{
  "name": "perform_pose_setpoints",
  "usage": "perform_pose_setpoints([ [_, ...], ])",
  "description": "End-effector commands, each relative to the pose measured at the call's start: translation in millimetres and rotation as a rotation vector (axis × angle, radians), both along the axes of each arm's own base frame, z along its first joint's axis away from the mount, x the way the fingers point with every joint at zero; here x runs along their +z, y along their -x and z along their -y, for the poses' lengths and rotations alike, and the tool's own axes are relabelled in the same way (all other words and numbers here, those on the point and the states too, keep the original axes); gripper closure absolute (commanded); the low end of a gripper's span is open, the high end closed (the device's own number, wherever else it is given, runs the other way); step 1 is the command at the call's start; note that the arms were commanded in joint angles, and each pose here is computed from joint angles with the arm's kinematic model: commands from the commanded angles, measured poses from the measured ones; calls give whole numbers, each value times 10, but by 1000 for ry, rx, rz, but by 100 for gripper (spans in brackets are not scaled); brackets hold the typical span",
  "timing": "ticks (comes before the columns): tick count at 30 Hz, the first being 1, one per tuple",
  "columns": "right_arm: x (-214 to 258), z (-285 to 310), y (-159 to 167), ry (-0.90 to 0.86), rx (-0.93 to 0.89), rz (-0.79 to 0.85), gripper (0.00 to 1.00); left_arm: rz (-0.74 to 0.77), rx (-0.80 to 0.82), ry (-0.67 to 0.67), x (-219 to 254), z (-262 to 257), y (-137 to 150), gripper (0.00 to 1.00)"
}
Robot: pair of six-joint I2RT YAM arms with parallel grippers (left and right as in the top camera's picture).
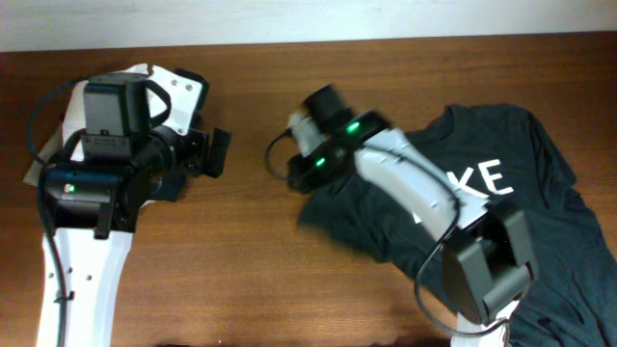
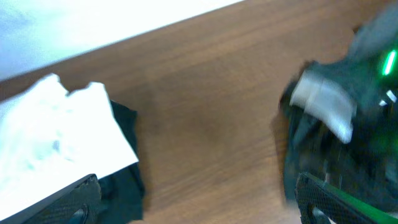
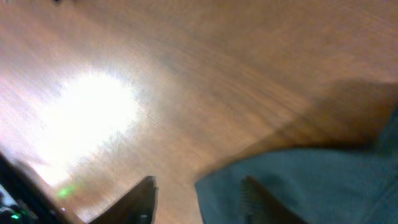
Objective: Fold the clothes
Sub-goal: 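Drag the NIKE T-shirt leftward to the table center with the right gripper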
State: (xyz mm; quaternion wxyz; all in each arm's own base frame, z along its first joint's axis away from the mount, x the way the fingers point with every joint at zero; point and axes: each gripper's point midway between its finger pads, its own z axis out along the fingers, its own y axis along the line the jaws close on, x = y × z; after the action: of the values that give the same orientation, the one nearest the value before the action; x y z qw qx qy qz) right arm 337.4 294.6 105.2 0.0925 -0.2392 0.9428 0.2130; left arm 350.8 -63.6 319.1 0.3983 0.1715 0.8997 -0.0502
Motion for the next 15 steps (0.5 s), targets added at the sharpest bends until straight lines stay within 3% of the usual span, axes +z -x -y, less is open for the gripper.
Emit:
perform_pose_setpoints([
  [1, 40, 357, -237, 143, -176, 87, 48, 35, 43, -19, 141, -88, -23, 1],
  [7, 828, 1504, -668, 68, -514, 169, 46, -74, -128, 101, -123, 373, -73, 11],
  [8, 1036, 1770, -693, 43, -577, 201, 45, -110, -159, 102, -238, 494, -101, 17],
  [11, 1519, 2376, -603, -37, -719, 263, 42, -229, -263, 78, -680, 948, -164, 17],
  [15, 1899, 3037, -241, -88, -892, 293, 39, -336, -395, 26, -1310, 1515, -246, 16],
])
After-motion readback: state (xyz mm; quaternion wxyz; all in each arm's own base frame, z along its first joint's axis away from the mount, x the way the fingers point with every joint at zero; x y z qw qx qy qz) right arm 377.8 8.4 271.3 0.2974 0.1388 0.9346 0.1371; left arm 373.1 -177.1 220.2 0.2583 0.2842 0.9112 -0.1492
